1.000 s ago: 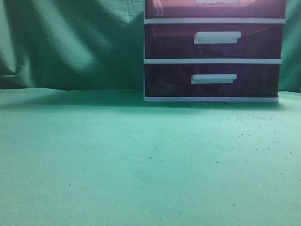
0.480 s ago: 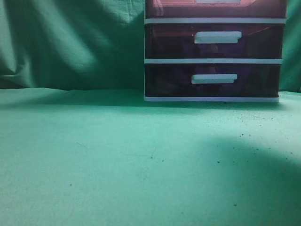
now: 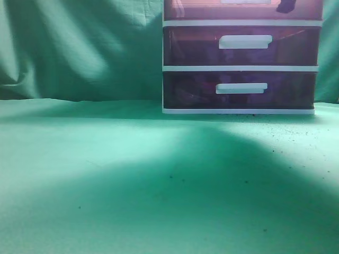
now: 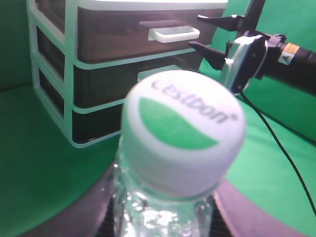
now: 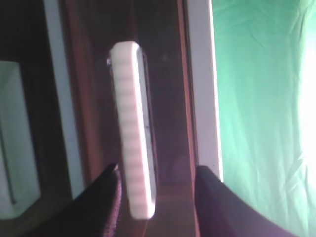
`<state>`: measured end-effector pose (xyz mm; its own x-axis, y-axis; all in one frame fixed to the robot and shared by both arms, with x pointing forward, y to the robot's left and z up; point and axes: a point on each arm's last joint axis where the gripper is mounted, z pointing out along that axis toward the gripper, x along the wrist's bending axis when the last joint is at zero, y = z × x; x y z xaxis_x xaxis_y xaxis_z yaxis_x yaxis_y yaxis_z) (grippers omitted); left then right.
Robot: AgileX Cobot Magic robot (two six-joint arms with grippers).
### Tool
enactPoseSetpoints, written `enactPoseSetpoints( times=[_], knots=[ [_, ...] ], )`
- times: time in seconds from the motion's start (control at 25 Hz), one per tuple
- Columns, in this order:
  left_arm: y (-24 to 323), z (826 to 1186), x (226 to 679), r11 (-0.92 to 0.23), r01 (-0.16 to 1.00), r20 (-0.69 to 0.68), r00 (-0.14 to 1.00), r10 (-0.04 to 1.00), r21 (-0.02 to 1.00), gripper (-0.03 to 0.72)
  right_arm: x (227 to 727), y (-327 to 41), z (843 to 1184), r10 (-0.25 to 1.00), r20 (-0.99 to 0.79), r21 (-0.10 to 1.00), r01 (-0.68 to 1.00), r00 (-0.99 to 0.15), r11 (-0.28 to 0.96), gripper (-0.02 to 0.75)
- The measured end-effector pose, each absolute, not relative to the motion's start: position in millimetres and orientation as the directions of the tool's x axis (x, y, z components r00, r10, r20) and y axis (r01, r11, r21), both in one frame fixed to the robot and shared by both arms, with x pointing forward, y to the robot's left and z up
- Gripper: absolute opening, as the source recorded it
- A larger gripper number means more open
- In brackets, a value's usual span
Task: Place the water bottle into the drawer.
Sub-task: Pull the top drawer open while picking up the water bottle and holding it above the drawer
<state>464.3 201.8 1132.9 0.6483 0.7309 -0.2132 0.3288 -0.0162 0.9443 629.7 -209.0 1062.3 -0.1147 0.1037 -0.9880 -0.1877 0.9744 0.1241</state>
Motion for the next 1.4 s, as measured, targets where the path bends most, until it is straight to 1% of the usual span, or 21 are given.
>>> enactPoseSetpoints(
  times=[0.16,0.4,0.6,0.76,0.8,0.84,0.92,1.08,1.4],
  knots=[
    [201,1130,468,-0.019,0.341,-0.220,0.644,0.733,0.940,0.241,645,-205,1058,0.095,-0.989,0.115,-0.193,-0.110,0.974,0.313],
    [201,1127,470,-0.020,0.350,-0.224,0.641,0.735,0.937,0.241,655,-202,1041,0.085,-0.986,0.112,-0.190,-0.143,0.975,0.313],
    [201,1127,470,-0.020,0.350,-0.224,0.641,0.734,0.936,0.241,658,-202,1039,0.085,-0.989,0.108,-0.193,-0.119,0.975,0.313],
    [201,1127,470,-0.020,0.350,-0.224,0.641,0.734,0.936,0.241,658,-202,1042,0.086,-0.993,0.101,-0.198,-0.084,0.975,0.097],
    [201,1127,470,-0.020,0.350,-0.224,0.641,0.734,0.936,0.241,658,-201,1042,0.069,-0.994,0.085,-0.204,-0.081,0.975,0.083],
    [201,1127,470,-0.020,0.350,-0.224,0.641,0.734,0.936,0.241,658,-200,1042,0.057,-0.995,0.072,-0.207,-0.079,0.976,0.095],
    [201,1127,470,-0.020,0.350,-0.224,0.641,0.734,0.936,0.241,656,-198,1045,0.053,-0.996,0.068,-0.211,-0.077,0.975,0.095],
    [201,1127,470,-0.020,0.350,-0.224,0.641,0.734,0.936,0.241,635,-199,1049,0.047,-0.994,0.068,-0.220,-0.102,0.973,0.095],
    [201,1127,470,-0.020,0.350,-0.224,0.641,0.734,0.936,0.241,556,-212,1050,0.027,-0.989,0.062,-0.243,-0.147,0.968,0.095]
  ],
)
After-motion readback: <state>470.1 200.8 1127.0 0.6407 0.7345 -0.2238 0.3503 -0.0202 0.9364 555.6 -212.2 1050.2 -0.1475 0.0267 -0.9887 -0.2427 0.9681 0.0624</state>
